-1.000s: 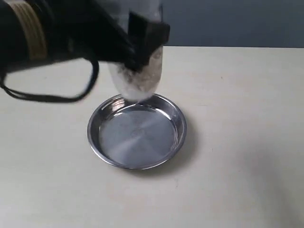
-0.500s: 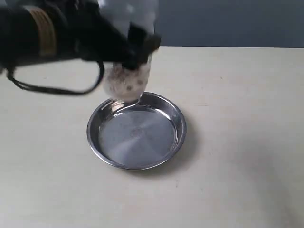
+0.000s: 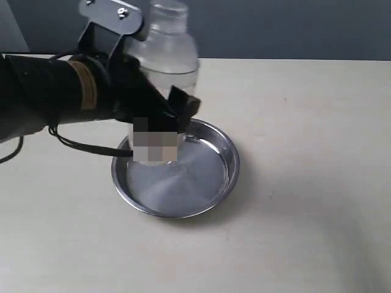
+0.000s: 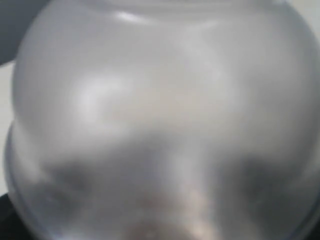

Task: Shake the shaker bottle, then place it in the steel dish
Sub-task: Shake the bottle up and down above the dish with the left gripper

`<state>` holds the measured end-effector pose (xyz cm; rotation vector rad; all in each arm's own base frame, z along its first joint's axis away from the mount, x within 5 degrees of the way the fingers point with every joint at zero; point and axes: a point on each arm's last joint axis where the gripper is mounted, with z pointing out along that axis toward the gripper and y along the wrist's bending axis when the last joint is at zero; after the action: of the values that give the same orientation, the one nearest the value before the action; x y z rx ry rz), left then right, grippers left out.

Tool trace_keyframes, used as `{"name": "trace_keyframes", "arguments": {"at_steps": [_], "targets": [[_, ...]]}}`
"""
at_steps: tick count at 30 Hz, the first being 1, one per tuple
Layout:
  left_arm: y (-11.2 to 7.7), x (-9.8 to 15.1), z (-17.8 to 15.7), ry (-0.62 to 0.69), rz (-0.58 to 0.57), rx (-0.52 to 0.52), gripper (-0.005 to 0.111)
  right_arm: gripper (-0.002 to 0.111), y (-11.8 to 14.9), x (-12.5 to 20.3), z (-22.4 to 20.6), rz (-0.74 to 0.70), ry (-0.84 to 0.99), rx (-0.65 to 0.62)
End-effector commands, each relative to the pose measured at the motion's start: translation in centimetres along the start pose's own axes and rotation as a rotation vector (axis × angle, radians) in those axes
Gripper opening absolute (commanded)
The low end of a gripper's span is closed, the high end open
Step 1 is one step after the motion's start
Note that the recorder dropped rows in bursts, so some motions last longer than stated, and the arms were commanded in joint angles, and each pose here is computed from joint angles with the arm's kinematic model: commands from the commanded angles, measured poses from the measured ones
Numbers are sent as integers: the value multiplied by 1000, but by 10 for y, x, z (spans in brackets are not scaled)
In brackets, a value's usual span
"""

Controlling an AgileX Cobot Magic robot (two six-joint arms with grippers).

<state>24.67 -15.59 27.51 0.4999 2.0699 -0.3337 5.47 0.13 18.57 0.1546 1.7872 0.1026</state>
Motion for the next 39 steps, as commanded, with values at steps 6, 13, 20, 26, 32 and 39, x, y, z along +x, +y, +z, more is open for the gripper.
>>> {"name": "trace_keyframes", "arguments": {"at_steps": [6, 13, 20, 26, 32, 39], "targets": [[-17, 1, 0, 4, 143, 65, 0, -1, 0, 0, 0, -3, -11, 4], [0, -87, -49, -400, -19, 60, 0, -1, 0, 0, 0, -3, -11, 4], [6, -2, 16, 46, -174, -1, 0, -1, 0, 0, 0, -3, -11, 4], [-2, -30, -14, -140, -183, 60, 0, -1, 0, 0, 0, -3, -11, 4], [-10, -58, -41, -280, -99, 94, 0, -1, 0, 0, 0, -4, -11, 4], [-9, -43, -25, -171, -79, 72, 0, -1, 0, 0, 0, -4, -11, 4]]}}
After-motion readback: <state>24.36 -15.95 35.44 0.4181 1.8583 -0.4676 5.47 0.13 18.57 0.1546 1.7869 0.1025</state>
